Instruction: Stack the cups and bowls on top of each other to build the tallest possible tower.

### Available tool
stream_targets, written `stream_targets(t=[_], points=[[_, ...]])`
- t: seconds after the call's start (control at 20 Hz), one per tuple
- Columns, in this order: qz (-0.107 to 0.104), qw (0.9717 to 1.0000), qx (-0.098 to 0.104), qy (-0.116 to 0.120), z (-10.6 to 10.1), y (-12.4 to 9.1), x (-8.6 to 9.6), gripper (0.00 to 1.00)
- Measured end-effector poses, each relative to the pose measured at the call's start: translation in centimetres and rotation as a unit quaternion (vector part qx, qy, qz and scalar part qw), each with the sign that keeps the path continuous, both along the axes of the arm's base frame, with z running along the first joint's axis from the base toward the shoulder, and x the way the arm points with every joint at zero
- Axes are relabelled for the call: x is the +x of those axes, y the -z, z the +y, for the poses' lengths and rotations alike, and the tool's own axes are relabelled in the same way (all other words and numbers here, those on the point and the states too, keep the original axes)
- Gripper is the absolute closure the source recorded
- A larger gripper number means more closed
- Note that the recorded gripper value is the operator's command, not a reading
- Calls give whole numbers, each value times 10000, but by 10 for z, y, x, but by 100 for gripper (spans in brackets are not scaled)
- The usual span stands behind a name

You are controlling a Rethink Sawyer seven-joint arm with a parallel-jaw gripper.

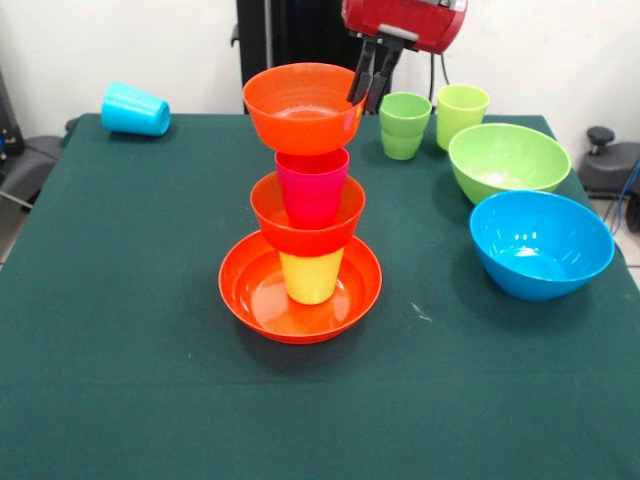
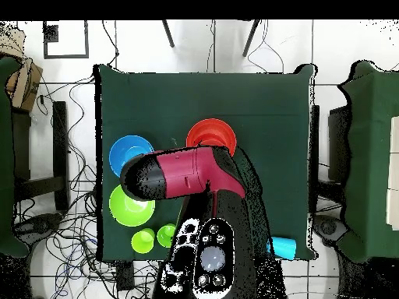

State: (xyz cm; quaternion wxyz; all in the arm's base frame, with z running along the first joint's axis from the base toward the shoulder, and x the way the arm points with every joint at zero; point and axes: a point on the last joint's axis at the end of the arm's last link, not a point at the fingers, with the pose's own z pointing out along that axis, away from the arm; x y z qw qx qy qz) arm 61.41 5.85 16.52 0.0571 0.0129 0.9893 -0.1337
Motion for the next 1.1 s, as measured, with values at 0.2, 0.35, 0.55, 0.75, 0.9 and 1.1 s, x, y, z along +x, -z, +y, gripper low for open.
stream_targets(t=[0.2,0.35,0.55,0.75,0.9,1.1], points=[[-26,10000,4,-7,0,0,1,100],[-41,10000,8,-14,0,1,1,100],[-23,10000,24,-32,1,9,0,100],[10,10000,31,-36,1,14,-1,100],[58,10000,35,-37,1,20,-2,100],[100,9999,38,-37,1,24,-4,100]])
